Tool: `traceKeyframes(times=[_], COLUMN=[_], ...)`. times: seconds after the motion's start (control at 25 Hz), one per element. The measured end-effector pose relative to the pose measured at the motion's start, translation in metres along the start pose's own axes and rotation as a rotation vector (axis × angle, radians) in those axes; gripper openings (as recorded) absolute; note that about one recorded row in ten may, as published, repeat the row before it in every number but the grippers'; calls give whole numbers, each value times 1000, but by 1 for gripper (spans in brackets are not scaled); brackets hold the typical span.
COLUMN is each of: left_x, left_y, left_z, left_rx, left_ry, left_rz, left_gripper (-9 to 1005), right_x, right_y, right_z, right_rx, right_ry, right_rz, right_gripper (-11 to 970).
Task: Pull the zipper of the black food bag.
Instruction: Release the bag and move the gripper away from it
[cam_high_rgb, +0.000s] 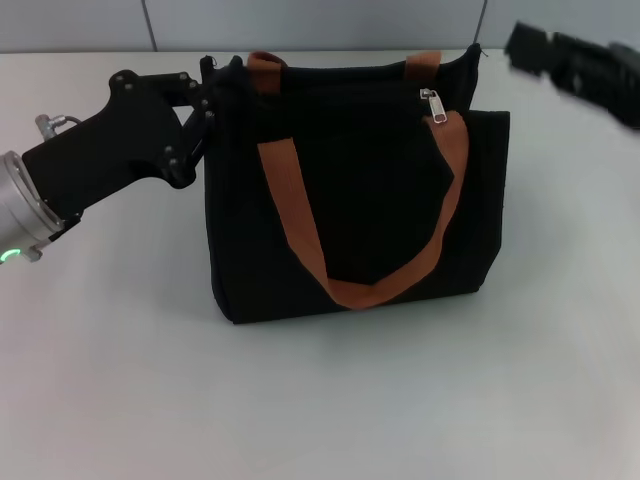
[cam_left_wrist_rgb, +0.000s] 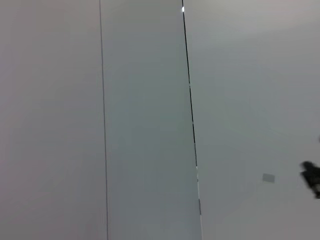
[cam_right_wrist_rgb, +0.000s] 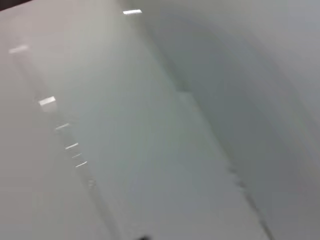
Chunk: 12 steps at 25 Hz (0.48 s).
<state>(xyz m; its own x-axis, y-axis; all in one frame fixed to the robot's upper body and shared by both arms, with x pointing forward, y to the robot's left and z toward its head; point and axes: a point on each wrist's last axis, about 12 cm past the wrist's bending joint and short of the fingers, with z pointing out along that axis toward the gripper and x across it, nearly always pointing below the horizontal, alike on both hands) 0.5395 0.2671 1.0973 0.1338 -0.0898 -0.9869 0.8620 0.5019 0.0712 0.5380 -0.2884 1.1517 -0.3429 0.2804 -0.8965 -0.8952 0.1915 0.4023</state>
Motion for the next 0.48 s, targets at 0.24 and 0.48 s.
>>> traceKeyframes(times=[0.24,0.48], left_x=[1,1], left_y=[1,1], left_z=[0,-2], left_rx=[-3,-5], left_ry=[8,12], left_rz=[-46,-89], left_gripper=[17,18], right_x=[45,94], right_y=[25,32], right_z=[-15,-25], right_rx=[-123,-133], right_ry=[123,312], right_rz=[-256,-322], right_gripper=[330,565])
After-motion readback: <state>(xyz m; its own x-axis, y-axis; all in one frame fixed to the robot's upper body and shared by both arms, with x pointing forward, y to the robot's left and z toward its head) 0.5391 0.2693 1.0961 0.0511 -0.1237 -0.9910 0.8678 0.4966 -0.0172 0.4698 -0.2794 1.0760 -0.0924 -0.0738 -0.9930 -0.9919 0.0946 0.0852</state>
